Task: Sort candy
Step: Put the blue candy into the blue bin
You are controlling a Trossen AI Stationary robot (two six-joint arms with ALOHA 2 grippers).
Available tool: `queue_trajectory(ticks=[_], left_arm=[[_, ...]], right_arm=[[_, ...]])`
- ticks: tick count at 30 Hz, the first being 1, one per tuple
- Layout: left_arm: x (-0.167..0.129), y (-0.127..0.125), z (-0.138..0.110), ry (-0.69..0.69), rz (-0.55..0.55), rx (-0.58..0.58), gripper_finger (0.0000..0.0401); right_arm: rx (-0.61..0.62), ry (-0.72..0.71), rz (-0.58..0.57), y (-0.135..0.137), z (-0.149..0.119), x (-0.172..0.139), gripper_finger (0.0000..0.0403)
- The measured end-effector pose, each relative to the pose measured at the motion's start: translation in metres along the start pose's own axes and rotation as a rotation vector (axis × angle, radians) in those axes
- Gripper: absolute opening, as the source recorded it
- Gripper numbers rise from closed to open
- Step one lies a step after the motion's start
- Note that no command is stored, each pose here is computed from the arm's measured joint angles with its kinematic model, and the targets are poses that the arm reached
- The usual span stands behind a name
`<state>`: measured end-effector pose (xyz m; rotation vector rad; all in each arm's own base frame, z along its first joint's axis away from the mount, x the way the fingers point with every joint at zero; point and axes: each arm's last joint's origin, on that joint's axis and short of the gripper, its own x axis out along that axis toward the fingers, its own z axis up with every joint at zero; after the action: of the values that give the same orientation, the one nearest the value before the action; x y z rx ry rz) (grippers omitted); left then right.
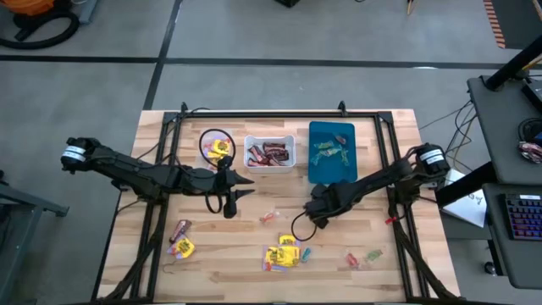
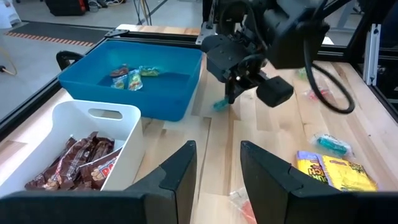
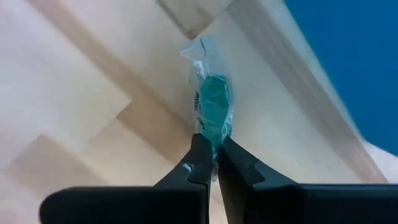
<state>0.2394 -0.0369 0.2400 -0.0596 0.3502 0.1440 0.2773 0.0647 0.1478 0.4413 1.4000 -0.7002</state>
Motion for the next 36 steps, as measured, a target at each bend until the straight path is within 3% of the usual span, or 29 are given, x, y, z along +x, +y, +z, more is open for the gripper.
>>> queue_trajectory(ticks=[6,15,24,31,36], left_arm=[[0.000,0.000,0.000,0.001,0.000,-0.018,0.0110],[0.000,0.000,-0.001,0.006,0.001,-0.033,0.0110],[0.010,-0.002,-0.009,0.052,0.007,-0.080,0.0110],[0.020,-0.007,-0.020,0.108,0.009,-0.100,0.0110],[0.021,-0.009,-0.022,0.113,0.003,-0.109,0.0110]], right_arm=[[-0.046,0.005,0.123,0.000,0.002,-0.023,0.0013],[-0.187,-0.176,0.294,0.006,0.023,-0.079,0.0013],[-0.296,-0.320,0.282,-0.002,0.053,-0.107,0.0013],[-0.308,-0.334,0.232,-0.025,0.078,-0.104,0.0013],[-0.339,-0.297,0.115,-0.054,0.095,-0.095,0.0013]])
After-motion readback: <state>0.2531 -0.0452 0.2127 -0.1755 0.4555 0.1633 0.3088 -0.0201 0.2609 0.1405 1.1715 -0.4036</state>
